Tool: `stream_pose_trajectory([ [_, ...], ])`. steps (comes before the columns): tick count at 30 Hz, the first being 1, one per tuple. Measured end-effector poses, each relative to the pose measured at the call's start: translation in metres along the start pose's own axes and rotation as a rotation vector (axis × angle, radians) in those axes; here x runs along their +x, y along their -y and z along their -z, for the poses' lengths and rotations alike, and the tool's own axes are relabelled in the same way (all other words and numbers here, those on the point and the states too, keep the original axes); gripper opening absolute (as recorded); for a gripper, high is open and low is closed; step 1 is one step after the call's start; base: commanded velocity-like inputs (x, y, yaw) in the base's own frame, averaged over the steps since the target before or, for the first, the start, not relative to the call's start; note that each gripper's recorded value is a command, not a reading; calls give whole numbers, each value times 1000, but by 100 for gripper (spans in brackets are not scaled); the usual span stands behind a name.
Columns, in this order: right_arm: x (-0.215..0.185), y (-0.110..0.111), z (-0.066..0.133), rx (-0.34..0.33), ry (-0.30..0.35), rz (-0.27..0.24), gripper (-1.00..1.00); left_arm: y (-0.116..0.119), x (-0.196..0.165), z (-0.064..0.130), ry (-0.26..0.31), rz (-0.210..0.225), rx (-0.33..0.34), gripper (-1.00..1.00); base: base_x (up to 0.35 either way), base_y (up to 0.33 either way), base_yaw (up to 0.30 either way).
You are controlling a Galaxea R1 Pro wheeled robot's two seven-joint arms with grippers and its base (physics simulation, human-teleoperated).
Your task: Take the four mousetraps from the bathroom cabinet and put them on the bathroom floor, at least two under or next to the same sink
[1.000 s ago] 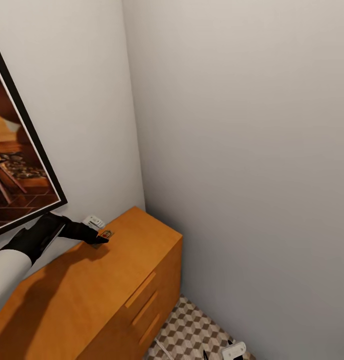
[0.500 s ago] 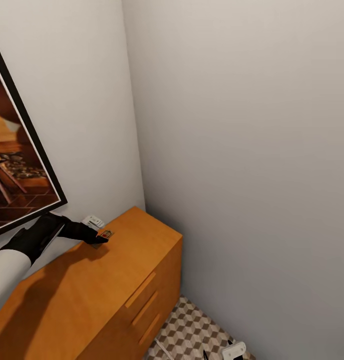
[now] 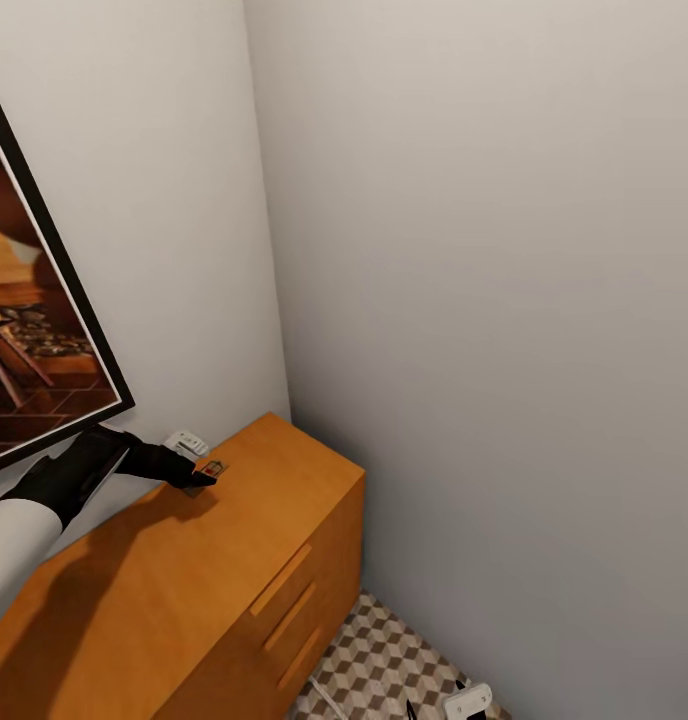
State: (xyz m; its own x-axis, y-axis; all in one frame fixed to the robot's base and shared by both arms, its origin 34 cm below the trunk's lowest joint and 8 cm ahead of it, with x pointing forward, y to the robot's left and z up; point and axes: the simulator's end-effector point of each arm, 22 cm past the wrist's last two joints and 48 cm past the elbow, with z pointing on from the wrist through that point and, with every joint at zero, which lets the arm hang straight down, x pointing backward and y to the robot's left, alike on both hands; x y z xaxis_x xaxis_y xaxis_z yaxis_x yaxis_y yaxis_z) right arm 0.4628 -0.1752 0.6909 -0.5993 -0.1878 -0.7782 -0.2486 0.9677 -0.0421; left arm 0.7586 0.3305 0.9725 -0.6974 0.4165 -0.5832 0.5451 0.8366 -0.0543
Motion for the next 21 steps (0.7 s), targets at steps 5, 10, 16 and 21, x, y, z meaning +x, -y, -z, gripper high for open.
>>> stream_pose_trajectory([
  [5, 0, 0, 0, 0, -1, 0, 100, 0, 0, 0, 0, 0, 0, 100, 0, 0, 0],
  [10, 1, 0, 0, -1, -3, 0, 100, 0, 1, -1, -2, 1, 1, 100, 0, 0, 0],
  [16, 4, -1, 0, -2, -9, -1, 100, 0, 3, -4, -7, 3, 4, 100, 0, 0, 0],
  [21, 6, -1, 0, -3, -14, -2, 100, 0, 6, -7, -12, 5, 6, 100, 0, 0, 0],
])
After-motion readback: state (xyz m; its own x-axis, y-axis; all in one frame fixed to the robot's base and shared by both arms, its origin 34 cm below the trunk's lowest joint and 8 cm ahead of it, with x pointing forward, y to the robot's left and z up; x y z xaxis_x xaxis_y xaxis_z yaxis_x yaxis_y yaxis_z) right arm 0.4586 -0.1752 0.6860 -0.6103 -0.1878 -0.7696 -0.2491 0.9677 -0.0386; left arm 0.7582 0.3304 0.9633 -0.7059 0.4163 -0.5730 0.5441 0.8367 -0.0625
